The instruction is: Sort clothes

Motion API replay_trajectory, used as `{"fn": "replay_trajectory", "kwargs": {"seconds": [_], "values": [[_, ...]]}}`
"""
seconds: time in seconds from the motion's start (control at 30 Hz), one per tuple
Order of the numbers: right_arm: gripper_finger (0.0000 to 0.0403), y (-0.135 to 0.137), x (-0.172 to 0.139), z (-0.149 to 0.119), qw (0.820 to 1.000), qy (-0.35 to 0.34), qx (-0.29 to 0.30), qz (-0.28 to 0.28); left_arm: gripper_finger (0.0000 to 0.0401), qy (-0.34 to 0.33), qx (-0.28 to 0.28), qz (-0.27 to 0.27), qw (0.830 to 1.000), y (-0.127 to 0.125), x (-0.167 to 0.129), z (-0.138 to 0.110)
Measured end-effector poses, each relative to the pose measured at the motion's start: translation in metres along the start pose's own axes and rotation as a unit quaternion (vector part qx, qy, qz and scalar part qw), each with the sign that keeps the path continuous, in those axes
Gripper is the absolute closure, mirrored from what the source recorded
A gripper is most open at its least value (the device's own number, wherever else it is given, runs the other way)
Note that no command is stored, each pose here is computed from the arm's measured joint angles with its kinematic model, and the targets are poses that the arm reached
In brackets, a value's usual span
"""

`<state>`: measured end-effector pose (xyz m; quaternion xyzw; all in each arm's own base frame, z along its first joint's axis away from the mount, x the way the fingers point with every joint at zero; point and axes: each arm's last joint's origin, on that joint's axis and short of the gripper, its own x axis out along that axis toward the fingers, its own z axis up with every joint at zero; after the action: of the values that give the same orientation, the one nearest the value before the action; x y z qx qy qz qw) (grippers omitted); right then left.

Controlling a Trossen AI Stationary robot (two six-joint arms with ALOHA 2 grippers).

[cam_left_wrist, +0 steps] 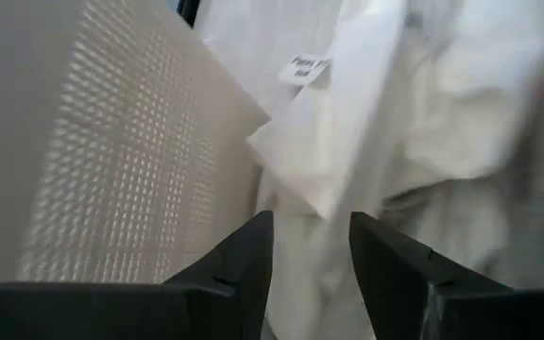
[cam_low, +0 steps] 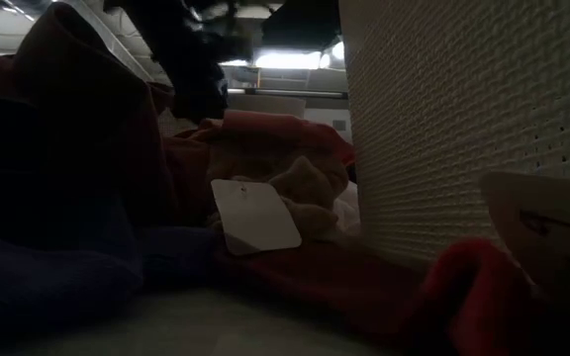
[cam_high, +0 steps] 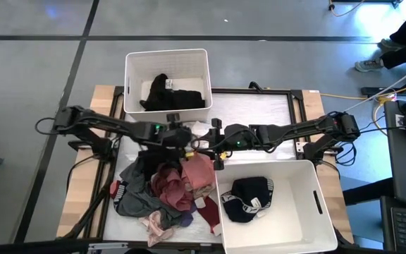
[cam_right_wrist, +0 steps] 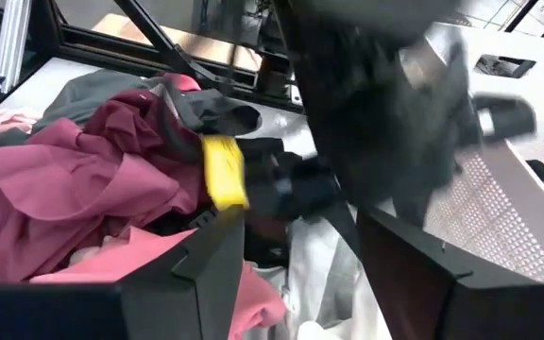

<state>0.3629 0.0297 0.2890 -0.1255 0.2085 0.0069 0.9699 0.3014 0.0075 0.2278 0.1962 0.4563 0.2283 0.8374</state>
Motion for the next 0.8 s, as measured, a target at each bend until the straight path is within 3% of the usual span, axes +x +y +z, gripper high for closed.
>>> {"fn": "replay_trajectory", "kwargs": {"seconds": [0.17, 0.43, 0.53, 0.7, 0.8], "values": [[0.0196, 0.0, 0.0, 0.0, 1.0, 0.001, 0.0, -0.001, 0.027, 0.009, 0.012, -0.044, 0.999, -0.002, 0.02, 0.0], [0.0196, 0.0, 0.0, 0.0, 1.0, 0.002, -0.001, -0.003, 0.0272, 0.012, 0.012, -0.079, 0.997, 0.003, 0.028, -0.002], [0.0196, 0.0, 0.0, 0.0, 1.0, 0.001, -0.001, -0.003, 0.0298, 0.012, 0.026, -0.079, 0.996, 0.004, 0.029, -0.002], [0.0196, 0.0, 0.0, 0.0, 1.0, 0.0, -0.001, -0.002, 0.0384, 0.011, 0.037, -0.079, 0.996, 0.004, 0.029, -0.002], [0.0196, 0.0, 0.0, 0.0, 1.0, -0.001, -0.001, 0.0, 0.0392, 0.008, 0.039, -0.072, 0.997, 0.002, 0.028, -0.001]]}}
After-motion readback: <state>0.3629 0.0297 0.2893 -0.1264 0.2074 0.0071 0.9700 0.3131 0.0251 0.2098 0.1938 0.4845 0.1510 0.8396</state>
